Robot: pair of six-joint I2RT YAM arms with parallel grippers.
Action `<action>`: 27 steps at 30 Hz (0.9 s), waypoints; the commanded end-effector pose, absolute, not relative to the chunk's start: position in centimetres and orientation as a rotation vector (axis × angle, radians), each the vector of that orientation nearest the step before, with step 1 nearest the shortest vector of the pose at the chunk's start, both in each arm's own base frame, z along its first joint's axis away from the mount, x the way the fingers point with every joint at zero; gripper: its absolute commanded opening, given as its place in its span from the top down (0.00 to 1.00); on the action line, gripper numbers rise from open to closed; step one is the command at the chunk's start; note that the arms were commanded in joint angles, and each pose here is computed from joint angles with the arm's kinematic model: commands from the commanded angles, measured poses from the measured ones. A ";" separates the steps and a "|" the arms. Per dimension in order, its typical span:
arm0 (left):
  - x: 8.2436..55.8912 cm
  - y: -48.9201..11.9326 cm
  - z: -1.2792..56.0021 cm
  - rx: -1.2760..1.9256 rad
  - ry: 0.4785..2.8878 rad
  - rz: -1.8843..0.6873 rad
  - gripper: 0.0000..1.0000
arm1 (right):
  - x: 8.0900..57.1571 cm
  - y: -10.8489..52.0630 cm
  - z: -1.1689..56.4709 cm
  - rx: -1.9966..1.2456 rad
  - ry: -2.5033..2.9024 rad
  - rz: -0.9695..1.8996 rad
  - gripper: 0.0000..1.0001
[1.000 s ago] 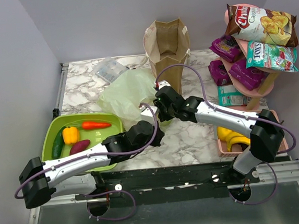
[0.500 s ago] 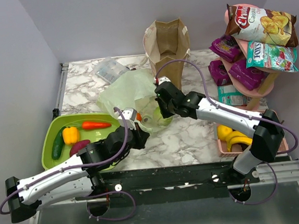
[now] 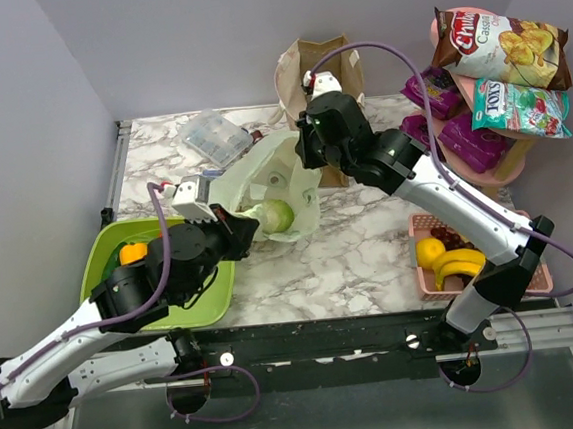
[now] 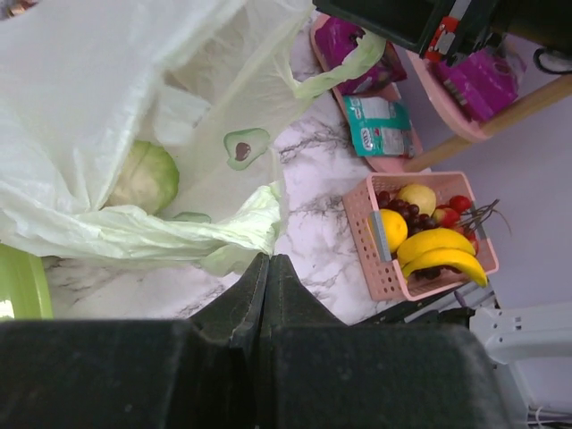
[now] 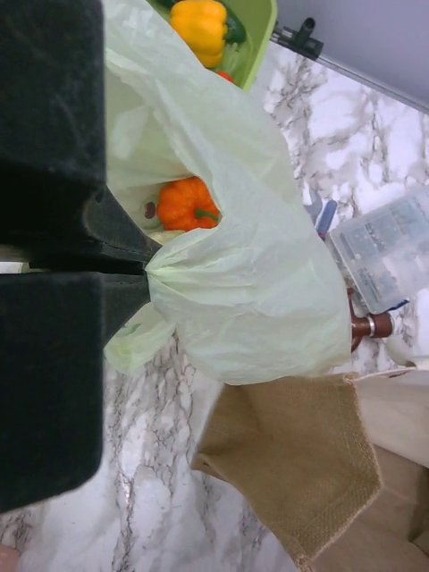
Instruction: Place the food into the grocery bag and tie it
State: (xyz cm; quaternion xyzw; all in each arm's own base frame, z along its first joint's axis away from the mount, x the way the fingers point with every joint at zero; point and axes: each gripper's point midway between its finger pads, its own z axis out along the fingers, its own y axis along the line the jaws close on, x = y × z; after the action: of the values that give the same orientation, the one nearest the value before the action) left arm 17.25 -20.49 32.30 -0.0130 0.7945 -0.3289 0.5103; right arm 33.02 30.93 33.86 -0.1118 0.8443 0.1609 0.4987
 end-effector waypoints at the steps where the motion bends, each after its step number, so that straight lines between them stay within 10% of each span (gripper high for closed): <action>1: 17.2 -18.1 34.0 -0.071 1.872 -0.757 1.00 | 33.5 29.3 31.8 -0.287 2.098 0.258 0.99; 18: 14.0 -22.0 28.9 0.105 1.970 -0.986 1.00 | 30.3 22.1 24.2 -0.244 2.266 -0.070 0.91; 25: 13.6 -22.4 28.6 0.131 1.988 -0.998 1.00 | 30.3 21.1 26.6 -0.213 2.241 -0.097 0.18; 27: 13.5 -22.5 28.6 0.134 1.992 -1.003 1.00 | 30.0 20.5 27.2 -0.186 2.232 -0.101 0.12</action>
State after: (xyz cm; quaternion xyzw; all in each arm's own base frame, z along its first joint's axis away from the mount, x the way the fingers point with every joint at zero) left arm 14.03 -21.95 28.06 0.0469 0.8055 -0.3850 0.4481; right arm 30.46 22.82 24.60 -0.1038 0.9041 -0.0226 0.4140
